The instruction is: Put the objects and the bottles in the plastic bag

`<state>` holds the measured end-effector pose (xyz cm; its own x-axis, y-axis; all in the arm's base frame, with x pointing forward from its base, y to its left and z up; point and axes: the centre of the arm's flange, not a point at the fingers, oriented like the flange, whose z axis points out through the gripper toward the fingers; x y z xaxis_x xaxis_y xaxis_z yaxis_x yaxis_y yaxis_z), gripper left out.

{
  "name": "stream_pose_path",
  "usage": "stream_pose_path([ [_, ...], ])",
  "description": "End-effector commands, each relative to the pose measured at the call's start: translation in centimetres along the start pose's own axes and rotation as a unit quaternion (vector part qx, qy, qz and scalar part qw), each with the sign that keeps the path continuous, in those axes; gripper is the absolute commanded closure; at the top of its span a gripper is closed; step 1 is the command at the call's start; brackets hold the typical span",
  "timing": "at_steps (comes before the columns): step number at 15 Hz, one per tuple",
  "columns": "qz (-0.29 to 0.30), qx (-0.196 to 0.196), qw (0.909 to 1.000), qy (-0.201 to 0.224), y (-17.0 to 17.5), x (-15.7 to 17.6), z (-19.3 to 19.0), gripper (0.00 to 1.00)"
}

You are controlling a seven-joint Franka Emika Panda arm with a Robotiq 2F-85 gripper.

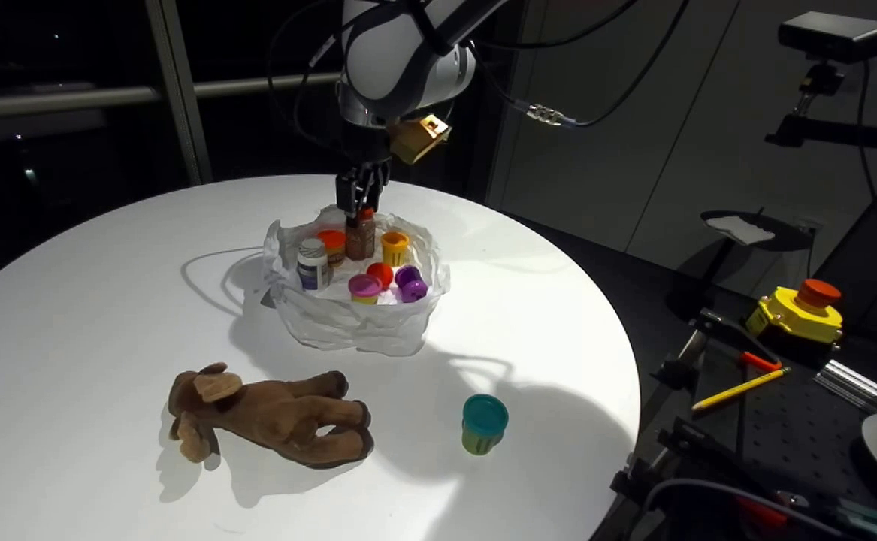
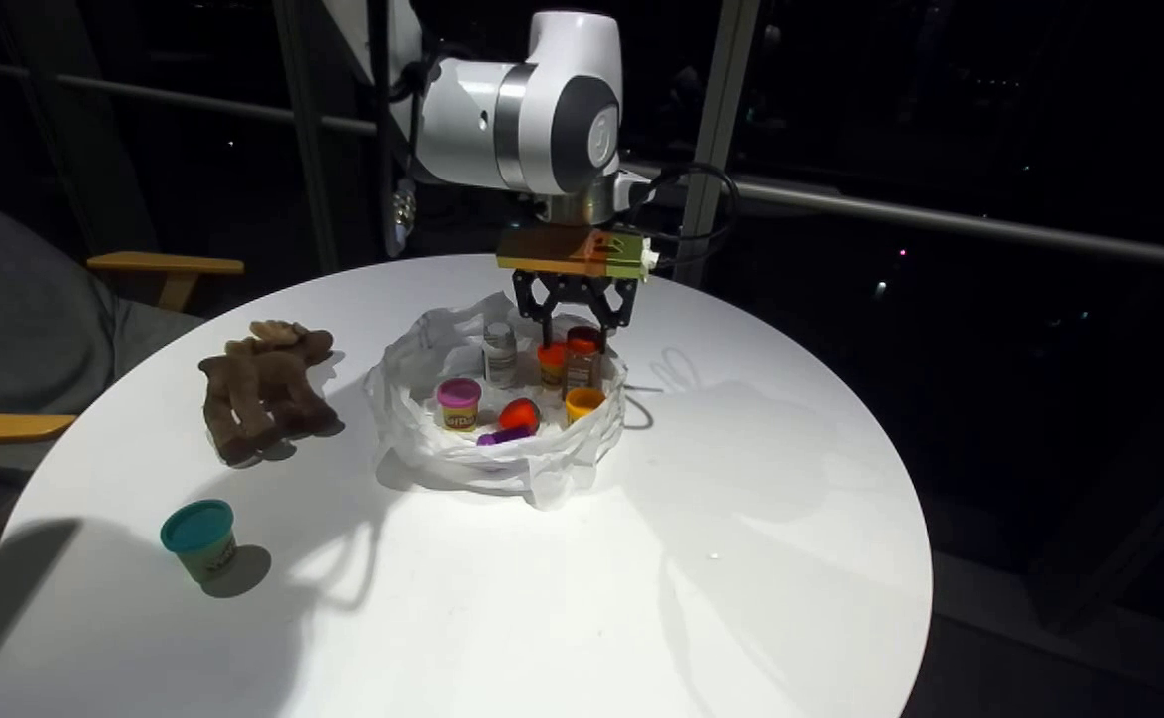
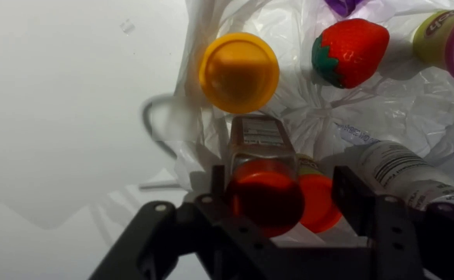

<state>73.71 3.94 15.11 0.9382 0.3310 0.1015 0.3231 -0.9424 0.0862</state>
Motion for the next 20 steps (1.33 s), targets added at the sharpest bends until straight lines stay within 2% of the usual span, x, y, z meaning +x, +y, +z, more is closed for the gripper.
stream_pose_path([
  [1,-0.006,-0.021,0.9996,-0.018,-1.2,0.5,-2.9,0.0],
  [6,-0.013,-0.016,0.9996,-0.02,-5.1,-1.3,-10.5,0.0],
  [9,0.021,-0.005,0.9997,-0.013,-7.4,-4.5,-13.7,0.0],
  [12,0.045,0.0,0.9988,-0.021,-9.3,-9.0,-13.2,0.0],
  [17,0.055,0.015,0.9976,-0.039,-13.3,-15.4,-8.7,0.0],
  [20,0.05,0.01,0.998,-0.037,-16.6,-20.4,-6.8,0.0],
])
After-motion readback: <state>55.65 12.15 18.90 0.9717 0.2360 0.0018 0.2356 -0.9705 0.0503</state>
